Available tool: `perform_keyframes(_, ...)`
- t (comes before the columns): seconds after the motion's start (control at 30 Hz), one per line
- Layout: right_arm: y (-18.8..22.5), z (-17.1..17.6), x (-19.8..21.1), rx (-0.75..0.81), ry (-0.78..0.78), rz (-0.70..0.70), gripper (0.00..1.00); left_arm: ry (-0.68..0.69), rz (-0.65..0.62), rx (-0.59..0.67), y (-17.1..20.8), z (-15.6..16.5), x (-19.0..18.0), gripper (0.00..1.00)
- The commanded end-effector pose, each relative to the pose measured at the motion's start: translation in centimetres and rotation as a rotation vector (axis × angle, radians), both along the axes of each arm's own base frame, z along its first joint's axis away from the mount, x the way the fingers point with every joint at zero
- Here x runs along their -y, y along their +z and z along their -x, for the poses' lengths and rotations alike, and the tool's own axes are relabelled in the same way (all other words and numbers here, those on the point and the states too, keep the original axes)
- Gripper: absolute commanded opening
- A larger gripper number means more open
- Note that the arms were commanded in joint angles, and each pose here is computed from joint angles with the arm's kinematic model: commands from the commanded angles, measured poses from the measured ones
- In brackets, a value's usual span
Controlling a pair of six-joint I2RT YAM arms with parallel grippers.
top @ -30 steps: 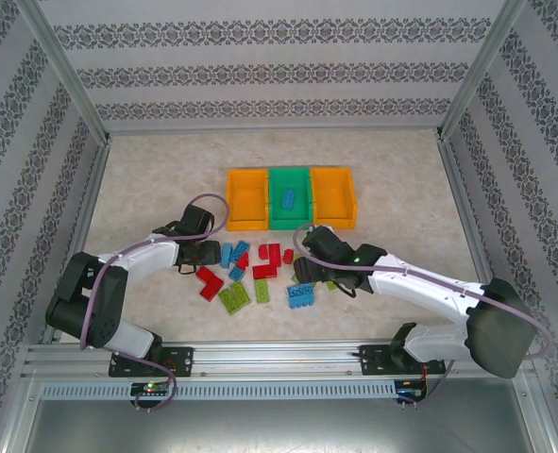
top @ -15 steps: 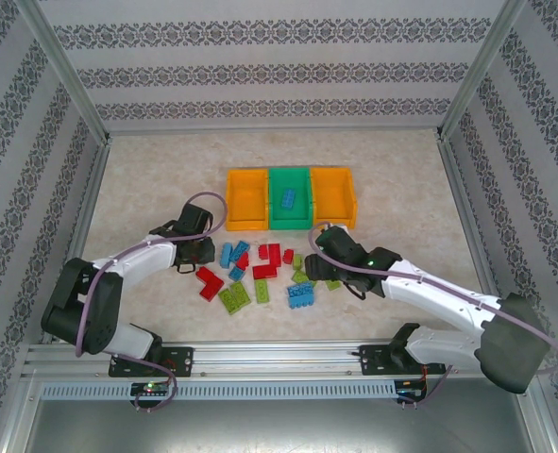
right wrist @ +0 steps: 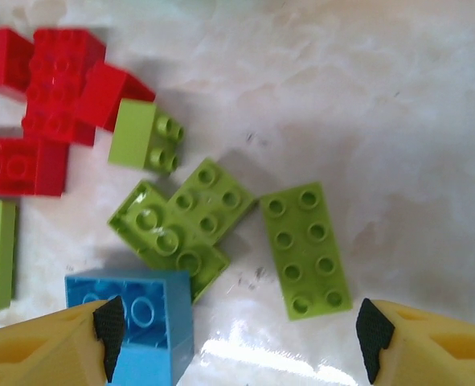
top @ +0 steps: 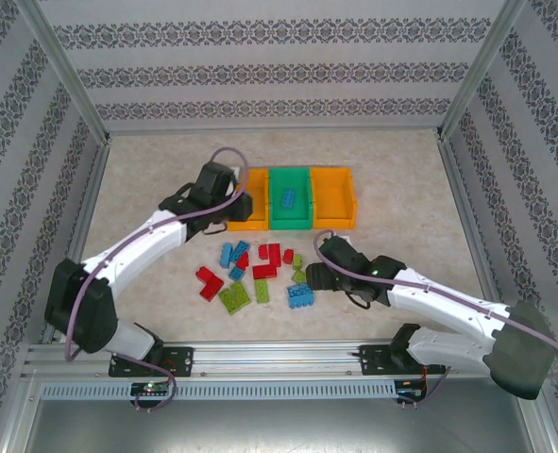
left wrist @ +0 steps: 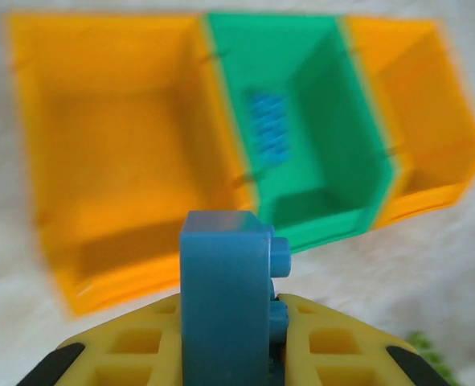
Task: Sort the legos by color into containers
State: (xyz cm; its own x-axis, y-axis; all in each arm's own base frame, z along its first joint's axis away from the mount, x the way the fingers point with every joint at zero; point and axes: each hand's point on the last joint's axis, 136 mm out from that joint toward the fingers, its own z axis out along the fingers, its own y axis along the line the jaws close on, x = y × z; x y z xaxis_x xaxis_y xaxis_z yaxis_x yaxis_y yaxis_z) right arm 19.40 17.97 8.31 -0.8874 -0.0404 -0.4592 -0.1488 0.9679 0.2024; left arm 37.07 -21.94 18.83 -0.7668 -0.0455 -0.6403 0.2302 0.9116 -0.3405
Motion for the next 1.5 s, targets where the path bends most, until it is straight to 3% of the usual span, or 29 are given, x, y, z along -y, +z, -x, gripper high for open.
perform_keyframes(0.0, -1.3, 1.4, 0.5, -0.062, -0.052, 0.037, 0.80, -0.105, 0.064, 0.006, 0.9, -1.6, 4.6, 0.13)
perform_keyframes(0.33, -2.1, 2.4, -2.1, -0.057, -0.038, 0.028, 0.87, -0.121, 0.071, -0.100, -3.4, -7.2, 9.3, 0.18)
perform_keyframes(0.43, -2.4, 3.1, -2.7, -0.070, -0.030, 0.064, 0.93, -0.109, 0.069, -0.115, -3.9, -7.6, 9.6, 0.27)
perform_keyframes(0.5, -2.7, 3.7, -3.2, -0.070, -0.018, 0.079, 0.97, -0.106, 0.062, -0.106, -3.6, -7.6, 9.7, 0.40)
perform_keyframes(0.7, -3.1, 4.6, -4.8, -0.072, 0.018, 0.095, 0.98, -0.085, 0.044, -0.054, -1.8, -7.2, 8.9, 0.63)
perform_keyframes(0.9, -4.1, 4.5, -5.4, -0.101, 0.012, 0.136, 0.98, -0.067, 0.047, -0.009, 0.2, -6.1, 7.6, 0.71)
perform_keyframes(1.2, -5.6, 4.1, -6.4, -0.124, 0.008, 0.176, 0.92, -0.016, -0.002, 0.036, 1.2, -3.6, 4.3, 0.79)
perform_keyframes(1.47, -6.3, 4.1, -6.5, -0.143, 0.004, 0.187, 0.73, 0.014, -0.019, 0.041, 1.0, -2.3, 2.8, 0.80)
